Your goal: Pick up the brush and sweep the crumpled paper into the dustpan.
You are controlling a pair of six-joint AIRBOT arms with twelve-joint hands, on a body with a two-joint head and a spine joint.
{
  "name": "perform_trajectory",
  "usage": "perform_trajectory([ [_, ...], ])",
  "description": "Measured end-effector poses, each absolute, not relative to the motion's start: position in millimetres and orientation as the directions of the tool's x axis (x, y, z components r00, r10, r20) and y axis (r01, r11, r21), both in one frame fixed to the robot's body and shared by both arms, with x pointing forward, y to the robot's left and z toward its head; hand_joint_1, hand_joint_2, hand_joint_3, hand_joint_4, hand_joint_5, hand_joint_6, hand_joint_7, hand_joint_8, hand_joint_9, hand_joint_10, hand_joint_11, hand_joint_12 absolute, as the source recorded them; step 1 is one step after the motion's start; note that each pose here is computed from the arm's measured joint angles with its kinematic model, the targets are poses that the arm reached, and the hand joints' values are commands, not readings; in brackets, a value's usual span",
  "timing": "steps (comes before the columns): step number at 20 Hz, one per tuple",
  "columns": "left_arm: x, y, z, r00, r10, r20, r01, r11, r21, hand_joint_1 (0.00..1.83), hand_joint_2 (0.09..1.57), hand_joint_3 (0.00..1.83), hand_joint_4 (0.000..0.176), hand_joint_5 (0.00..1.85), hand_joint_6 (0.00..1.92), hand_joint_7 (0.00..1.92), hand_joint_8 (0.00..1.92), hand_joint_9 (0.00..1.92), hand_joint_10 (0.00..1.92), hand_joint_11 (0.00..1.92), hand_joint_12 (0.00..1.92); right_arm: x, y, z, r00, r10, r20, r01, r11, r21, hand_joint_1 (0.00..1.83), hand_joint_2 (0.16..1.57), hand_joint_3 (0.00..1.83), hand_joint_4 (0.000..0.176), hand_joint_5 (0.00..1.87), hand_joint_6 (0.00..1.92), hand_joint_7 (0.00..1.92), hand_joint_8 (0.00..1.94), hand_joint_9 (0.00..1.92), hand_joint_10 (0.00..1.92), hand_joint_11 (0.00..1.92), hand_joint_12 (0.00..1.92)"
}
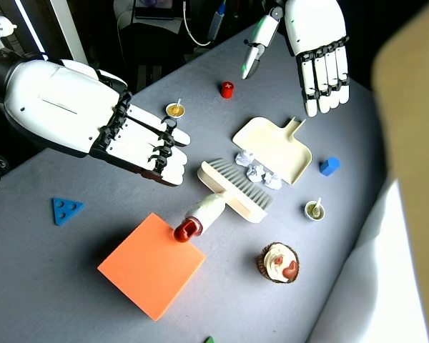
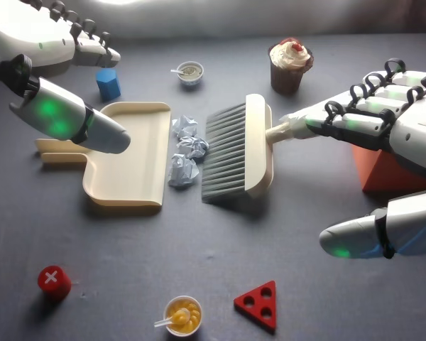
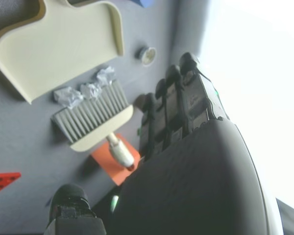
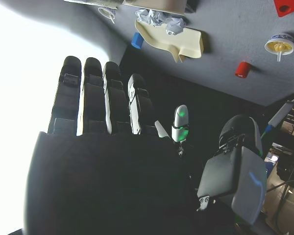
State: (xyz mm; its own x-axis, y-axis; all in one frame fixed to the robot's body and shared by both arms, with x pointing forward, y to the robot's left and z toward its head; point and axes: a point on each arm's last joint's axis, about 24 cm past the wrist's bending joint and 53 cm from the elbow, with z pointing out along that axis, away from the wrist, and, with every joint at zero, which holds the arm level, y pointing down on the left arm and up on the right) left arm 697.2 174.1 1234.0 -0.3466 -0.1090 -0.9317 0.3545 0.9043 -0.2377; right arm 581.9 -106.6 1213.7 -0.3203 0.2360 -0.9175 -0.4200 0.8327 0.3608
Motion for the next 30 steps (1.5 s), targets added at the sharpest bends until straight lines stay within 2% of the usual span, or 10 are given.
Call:
perform_trajectory([
  [3, 698.9, 177.0, 1234.2, -0.338, -0.092, -0.937, 0.357, 0.909, -0.218, 0.03, 0.90, 0.00, 0.000, 0.13, 0.00, 0.13, 0.00, 0.13, 0.00, 0.13, 0.02, 581.8, -106.5, 1213.7, -0.321, 0.236, -0.917, -0.420, 0.832, 0.361, 0.00, 0.85, 0.00, 0.000, 0.06, 0.01, 0.10, 0.00, 0.10, 0.00, 0.04, 0.02],
  [7, 708.5, 193.0, 1230.8, -0.315, -0.069, -0.947, 0.347, 0.920, -0.182, 0.18, 0.94, 0.01, 0.000, 0.11, 0.00, 0.12, 0.00, 0.14, 0.00, 0.16, 0.03, 581.8, -106.5, 1213.7, -0.321, 0.236, -0.917, -0.420, 0.832, 0.362, 0.00, 0.88, 0.01, 0.000, 0.09, 0.01, 0.12, 0.01, 0.13, 0.01, 0.09, 0.03],
  [11, 710.9, 200.6, 1220.9, -0.326, -0.064, -0.943, 0.337, 0.924, -0.180, 0.60, 0.96, 0.01, 0.000, 0.10, 0.00, 0.12, 0.00, 0.15, 0.00, 0.16, 0.02, 581.8, -106.5, 1213.7, -0.321, 0.236, -0.917, -0.420, 0.832, 0.362, 0.00, 0.90, 0.01, 0.000, 0.09, 0.01, 0.12, 0.00, 0.12, 0.00, 0.07, 0.02],
  [14, 712.5, 199.9, 1212.8, -0.337, -0.065, -0.939, 0.339, 0.922, -0.185, 0.76, 1.02, 0.02, 0.000, 0.01, 0.00, 0.04, 0.00, 0.09, 0.00, 0.12, 0.00, 581.9, -106.6, 1213.7, -0.321, 0.237, -0.917, -0.420, 0.833, 0.362, 0.00, 0.91, 0.02, 0.000, 0.10, 0.01, 0.13, 0.00, 0.13, 0.01, 0.09, 0.03],
  [18, 710.8, 193.8, 1195.3, -0.374, -0.084, -0.924, 0.340, 0.914, -0.221, 0.95, 1.02, 0.00, 0.000, 0.05, 0.01, 0.10, 0.02, 0.15, 0.02, 0.19, 0.03, 581.4, -106.1, 1213.8, -0.321, 0.237, -0.917, -0.420, 0.832, 0.362, 0.00, 0.92, 0.01, 0.000, 0.09, 0.00, 0.14, 0.01, 0.16, 0.01, 0.12, 0.04],
  [23, 712.7, 198.2, 1171.5, -0.428, -0.107, -0.897, 0.307, 0.917, -0.256, 0.96, 1.03, 0.01, 0.000, 0.16, 0.02, 0.16, 0.01, 0.18, 0.00, 0.21, 0.03, 580.8, -104.3, 1212.8, -0.324, 0.236, -0.916, -0.423, 0.830, 0.363, 0.00, 0.92, 0.00, 0.000, 0.09, 0.00, 0.15, 0.01, 0.18, 0.01, 0.13, 0.03],
  [27, 717.9, 198.0, 1158.5, -0.461, -0.133, -0.878, 0.281, 0.916, -0.286, 0.89, 1.07, 0.01, 0.000, 0.16, 0.01, 0.17, 0.01, 0.18, 0.01, 0.22, 0.04, 580.4, -104.3, 1212.0, -0.319, 0.225, -0.921, -0.428, 0.833, 0.352, 0.00, 0.92, 0.00, 0.000, 0.10, 0.01, 0.16, 0.01, 0.18, 0.01, 0.14, 0.03],
  [30, 725.5, 198.3, 1157.1, -0.455, -0.136, -0.880, 0.278, 0.917, -0.286, 0.91, 1.05, 0.00, 0.000, 0.18, 0.01, 0.18, 0.01, 0.19, 0.01, 0.23, 0.04, 578.7, -99.6, 1213.1, -0.310, 0.210, -0.927, -0.446, 0.829, 0.337, 0.00, 0.94, 0.01, 0.000, 0.11, 0.01, 0.17, 0.01, 0.18, 0.01, 0.12, 0.02],
])
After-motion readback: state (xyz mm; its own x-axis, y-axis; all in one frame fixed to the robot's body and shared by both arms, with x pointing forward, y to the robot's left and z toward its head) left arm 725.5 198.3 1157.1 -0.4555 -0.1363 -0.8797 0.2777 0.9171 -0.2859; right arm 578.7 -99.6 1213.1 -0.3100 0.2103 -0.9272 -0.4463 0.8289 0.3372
